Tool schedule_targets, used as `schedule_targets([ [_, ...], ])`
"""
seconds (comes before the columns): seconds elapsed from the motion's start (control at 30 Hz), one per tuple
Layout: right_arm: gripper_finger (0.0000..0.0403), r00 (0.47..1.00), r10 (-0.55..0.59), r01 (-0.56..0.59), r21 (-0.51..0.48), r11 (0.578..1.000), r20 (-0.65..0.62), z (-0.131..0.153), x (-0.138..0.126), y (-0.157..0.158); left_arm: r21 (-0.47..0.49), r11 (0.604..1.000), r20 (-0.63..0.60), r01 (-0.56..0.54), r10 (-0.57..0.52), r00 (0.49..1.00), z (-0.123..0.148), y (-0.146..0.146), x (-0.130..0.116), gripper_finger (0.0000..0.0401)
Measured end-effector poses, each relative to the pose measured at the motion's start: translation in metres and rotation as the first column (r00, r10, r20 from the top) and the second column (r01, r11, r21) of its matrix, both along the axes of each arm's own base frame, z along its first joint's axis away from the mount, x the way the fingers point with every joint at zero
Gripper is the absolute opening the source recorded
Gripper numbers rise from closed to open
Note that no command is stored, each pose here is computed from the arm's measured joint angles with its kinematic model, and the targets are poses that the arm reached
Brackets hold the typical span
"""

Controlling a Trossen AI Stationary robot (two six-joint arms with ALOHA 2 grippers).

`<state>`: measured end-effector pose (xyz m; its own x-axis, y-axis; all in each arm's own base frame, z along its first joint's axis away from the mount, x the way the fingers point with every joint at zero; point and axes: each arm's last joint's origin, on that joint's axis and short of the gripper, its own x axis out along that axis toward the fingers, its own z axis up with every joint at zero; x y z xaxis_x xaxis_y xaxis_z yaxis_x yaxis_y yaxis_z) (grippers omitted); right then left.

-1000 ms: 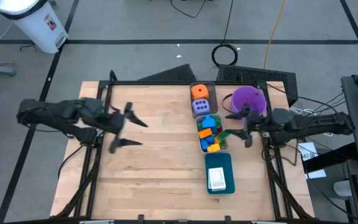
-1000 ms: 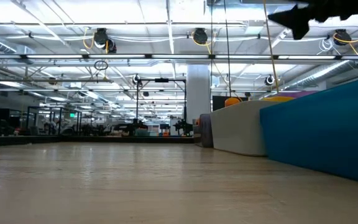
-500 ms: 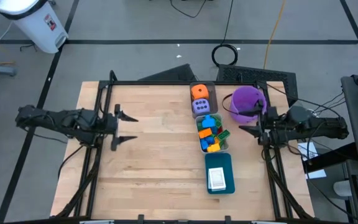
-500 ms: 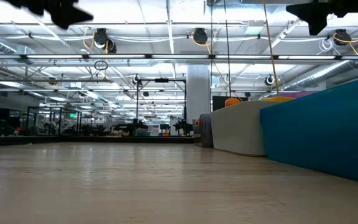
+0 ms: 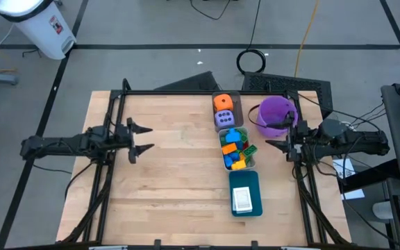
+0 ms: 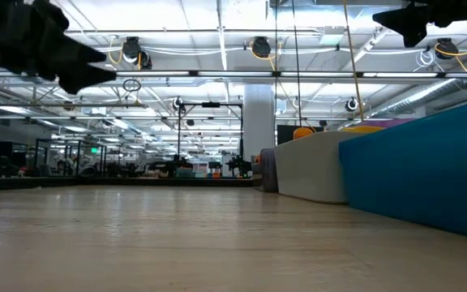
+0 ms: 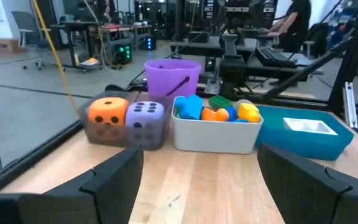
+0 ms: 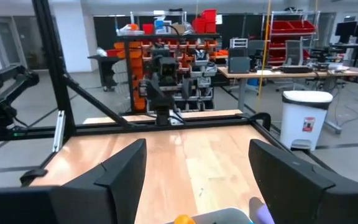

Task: Pick & Place Toys
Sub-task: Return to home position

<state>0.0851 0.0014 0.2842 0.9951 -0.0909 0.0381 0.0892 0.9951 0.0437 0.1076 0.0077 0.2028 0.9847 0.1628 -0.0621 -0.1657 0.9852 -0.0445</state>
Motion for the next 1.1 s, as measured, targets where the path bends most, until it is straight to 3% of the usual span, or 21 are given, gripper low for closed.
schedule_targets([
  [0.27, 0.0256, 1.000, 0.007, -0.007, -0.014, 1.000, 0.017, -0.006, 0.004, 0.000, -0.017, 0.999, 0.007, -0.032, 0.032, 0.999, -0.032, 0.005, 0.003, 0.0322],
  [0.5, 0.0256, 0.997, 0.005, -0.003, -0.018, 1.000, 0.075, -0.036, 0.016, 0.001, -0.015, 0.998, 0.051, 0.061, -0.060, 0.997, -0.028, 0.006, 0.003, 0.0322],
  [0.73, 0.0256, 0.998, -0.045, 0.045, -0.015, 0.999, 0.052, -0.059, 0.021, -0.001, -0.028, 0.998, 0.052, 0.064, -0.062, 0.997, -0.028, 0.006, 0.003, 0.0322],
  [1.1, 0.0256, 0.995, -0.094, 0.094, 0.007, 0.996, 0.041, -0.081, 0.012, -0.007, 0.112, 0.992, 0.009, 0.054, -0.056, 0.998, -0.030, 0.006, 0.003, 0.0322],
])
